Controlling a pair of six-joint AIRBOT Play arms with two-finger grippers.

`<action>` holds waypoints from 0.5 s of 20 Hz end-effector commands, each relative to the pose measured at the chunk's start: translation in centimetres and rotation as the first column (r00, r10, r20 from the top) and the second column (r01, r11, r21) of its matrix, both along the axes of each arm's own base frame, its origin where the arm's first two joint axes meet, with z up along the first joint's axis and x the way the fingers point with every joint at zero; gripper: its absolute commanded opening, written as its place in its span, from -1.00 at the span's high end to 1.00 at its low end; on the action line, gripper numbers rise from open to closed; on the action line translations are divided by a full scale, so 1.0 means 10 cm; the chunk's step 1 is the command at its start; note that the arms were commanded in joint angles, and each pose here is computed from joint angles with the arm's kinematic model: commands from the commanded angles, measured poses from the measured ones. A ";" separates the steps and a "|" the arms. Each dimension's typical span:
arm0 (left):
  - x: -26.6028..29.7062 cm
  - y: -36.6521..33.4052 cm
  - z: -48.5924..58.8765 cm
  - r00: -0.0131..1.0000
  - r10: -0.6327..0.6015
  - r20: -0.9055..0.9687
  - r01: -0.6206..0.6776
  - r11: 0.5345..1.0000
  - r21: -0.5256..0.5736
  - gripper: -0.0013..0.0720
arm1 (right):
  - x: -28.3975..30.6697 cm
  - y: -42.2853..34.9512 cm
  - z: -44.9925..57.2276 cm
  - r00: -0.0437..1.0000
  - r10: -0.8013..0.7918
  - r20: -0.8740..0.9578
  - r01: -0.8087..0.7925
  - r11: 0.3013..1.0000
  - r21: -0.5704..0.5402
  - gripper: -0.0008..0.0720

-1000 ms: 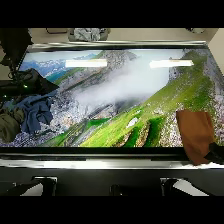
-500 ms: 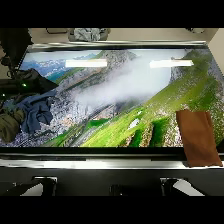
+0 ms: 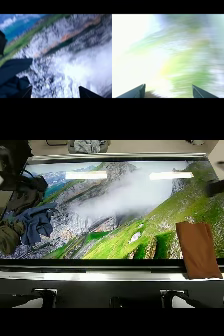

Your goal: Fold the shirts.

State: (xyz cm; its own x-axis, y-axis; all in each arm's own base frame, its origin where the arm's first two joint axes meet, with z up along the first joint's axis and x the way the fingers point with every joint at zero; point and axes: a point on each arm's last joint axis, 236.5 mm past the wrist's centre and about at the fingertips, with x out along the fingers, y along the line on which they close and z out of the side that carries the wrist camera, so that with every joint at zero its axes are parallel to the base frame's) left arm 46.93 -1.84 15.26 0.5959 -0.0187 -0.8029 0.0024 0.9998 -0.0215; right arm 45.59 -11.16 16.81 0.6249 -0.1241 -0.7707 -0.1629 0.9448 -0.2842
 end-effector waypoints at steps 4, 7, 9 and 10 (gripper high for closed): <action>-0.73 -0.25 -1.27 0.920 -0.043 -0.390 0.025 0.998 -0.050 -1.00 | -0.58 1.39 -1.38 0.761 0.289 -0.581 -0.169 0.953 0.253 -0.82; -0.72 -0.26 -1.27 0.924 -0.048 -0.379 0.032 0.998 -0.049 -1.00 | -0.57 1.23 -1.37 0.770 0.246 -0.589 -0.167 0.968 0.186 -0.83; -0.72 -0.26 -1.27 0.923 -0.048 -0.381 0.031 0.998 -0.049 -1.00 | -0.56 1.18 -1.37 0.771 0.233 -0.592 -0.167 0.972 0.165 -0.83; -0.72 -0.26 -1.28 0.923 -0.048 -0.382 0.031 0.998 -0.049 -1.00 | -0.56 1.18 -1.37 0.773 0.233 -0.590 -0.167 0.972 0.165 -0.83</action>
State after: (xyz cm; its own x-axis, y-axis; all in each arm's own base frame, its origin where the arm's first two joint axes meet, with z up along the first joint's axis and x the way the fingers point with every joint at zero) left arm 40.15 -4.16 3.09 0.2556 -0.0665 -0.9645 0.0208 0.9978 -0.0632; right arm 40.71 0.74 3.62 0.0729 0.0711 -0.9948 -0.4518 0.8916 0.0306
